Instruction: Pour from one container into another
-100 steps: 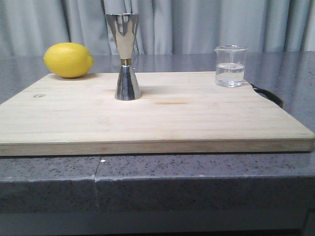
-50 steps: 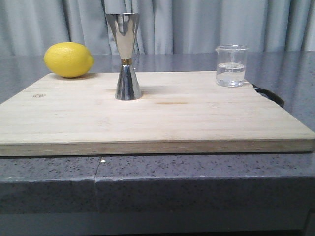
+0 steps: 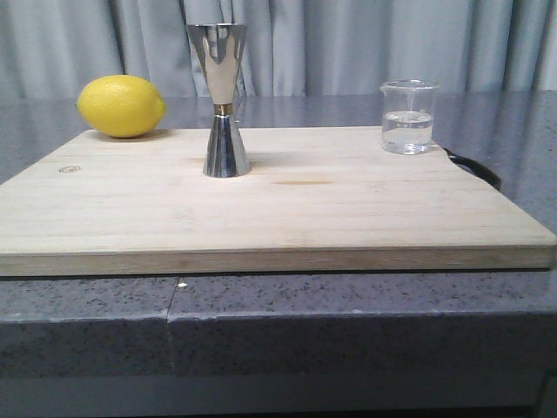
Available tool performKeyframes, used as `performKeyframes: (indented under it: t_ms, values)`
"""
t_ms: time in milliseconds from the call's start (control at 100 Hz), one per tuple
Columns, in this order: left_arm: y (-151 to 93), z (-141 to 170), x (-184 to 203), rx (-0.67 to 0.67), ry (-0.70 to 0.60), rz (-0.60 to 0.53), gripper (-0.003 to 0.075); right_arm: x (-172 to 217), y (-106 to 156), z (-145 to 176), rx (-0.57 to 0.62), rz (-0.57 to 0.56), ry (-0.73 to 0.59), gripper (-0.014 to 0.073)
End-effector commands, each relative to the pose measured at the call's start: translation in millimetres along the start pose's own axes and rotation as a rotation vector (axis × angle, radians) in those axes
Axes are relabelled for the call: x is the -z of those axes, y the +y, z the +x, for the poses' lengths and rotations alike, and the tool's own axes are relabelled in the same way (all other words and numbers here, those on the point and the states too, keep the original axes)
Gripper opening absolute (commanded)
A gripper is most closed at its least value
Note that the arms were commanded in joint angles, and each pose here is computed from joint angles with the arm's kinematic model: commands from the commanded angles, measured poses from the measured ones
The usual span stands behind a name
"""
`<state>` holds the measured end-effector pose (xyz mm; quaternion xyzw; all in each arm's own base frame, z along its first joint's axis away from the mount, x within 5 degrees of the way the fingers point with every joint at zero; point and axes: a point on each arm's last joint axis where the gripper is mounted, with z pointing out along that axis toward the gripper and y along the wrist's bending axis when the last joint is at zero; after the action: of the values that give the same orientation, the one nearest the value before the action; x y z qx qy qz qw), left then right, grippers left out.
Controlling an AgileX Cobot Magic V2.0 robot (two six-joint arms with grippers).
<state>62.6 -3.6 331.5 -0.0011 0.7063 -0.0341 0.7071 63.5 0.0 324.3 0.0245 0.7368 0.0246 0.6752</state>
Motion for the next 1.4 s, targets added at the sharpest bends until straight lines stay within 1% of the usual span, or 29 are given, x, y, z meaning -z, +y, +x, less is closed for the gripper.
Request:
performKeyframes:
  t_ms: [0, 570, 640, 670, 700, 740, 770, 800, 820, 850, 860, 870, 890, 900, 940, 970, 1010, 1070, 1390]
  values:
    - [-0.2, -16.5, -0.9, 0.003, -0.082, -0.003, -0.0019, -0.1, 1.0, -15.7, 0.017, -0.004, -0.079, -0.0070]
    - [-0.1, -17.5, -0.8, 0.003, -0.094, -0.004, -0.0019, -0.1, 0.9, -14.9, 0.017, -0.004, -0.071, -0.0068]
    - [-0.1, -17.5, -0.8, 0.005, -0.094, -0.003, -0.0019, -0.1, 0.9, -14.8, 0.017, -0.004, -0.069, -0.0043]
    - [-0.1, -17.5, -0.8, 0.007, -0.094, -0.003, -0.0019, -0.1, 0.9, -14.8, 0.017, -0.004, -0.069, -0.0015]
    - [-0.1, -17.5, -0.8, 0.007, -0.094, -0.003, -0.0015, -0.1, 0.9, -14.8, 0.017, -0.004, -0.069, 0.0037]
    - [-0.1, -17.5, -0.8, 0.007, -0.094, -0.003, 0.0012, -0.1, 0.9, -14.8, 0.017, -0.004, -0.069, 0.0106]
    - [-0.1, -17.5, -0.8, 0.007, -0.094, -0.003, 0.0051, -0.1, 0.9, -14.8, 0.017, -0.004, -0.069, 0.0183]
    - [-0.1, -17.5, -0.8, 0.007, -0.094, -0.003, 0.0125, -0.1, 0.9, -14.8, 0.017, -0.004, -0.069, 0.0247]
    - [-0.1, -17.5, -0.8, 0.005, -0.094, -0.004, 0.0160, -0.1, 0.9, -14.8, 0.018, -0.003, -0.069, 0.0294]
    - [-0.1, -17.5, -0.8, 0.003, -0.094, -0.004, 0.0261, -0.1, 0.8, -14.8, 0.020, -0.002, -0.069, 0.0351]
    - [0.0, -17.5, -0.8, 0.002, -0.094, -0.005, 0.0282, -0.1, 0.8, -14.9, 0.020, -0.003, -0.071, 0.0377]
    - [0.0, -17.5, -0.8, 0.002, -0.094, -0.005, 0.0325, -0.1, 0.8, -14.9, 0.020, -0.003, -0.071, 0.0389]
    - [0.0, -17.5, -0.8, 0.000, -0.094, -0.005, 0.0366, -0.1, 0.8, -14.9, 0.020, -0.003, -0.071, 0.0422]
    - [0.0, -17.5, -0.8, 0.000, -0.094, -0.005, 0.0406, -0.1, 0.8, -14.9, 0.020, -0.003, -0.071, 0.0432]
    - [0.0, -17.5, -0.8, 0.000, -0.094, -0.005, 0.0511, -0.1, 0.8, -14.9, 0.020, -0.003, -0.071, 0.0477]
    - [0.0, -17.5, -0.8, 0.000, -0.094, -0.005, 0.0564, -0.1, 0.8, -14.9, 0.020, -0.003, -0.071, 0.0494]
    - [0.0, -17.5, -0.8, 0.000, -0.094, -0.005, 0.0615, -0.1, 0.8, -14.9, 0.020, -0.003, -0.071, 0.0501]
    - [0.0, -17.5, -0.8, 0.000, -0.094, -0.005, 0.0634, -0.1, 0.8, -14.9, 0.020, -0.003, -0.071, 0.0499]
    - [0.0, -17.5, -0.8, 0.000, -0.094, -0.005, 0.0564, -0.1, 1.2, -15.4, 0.008, -0.008, -0.076, 0.0499]
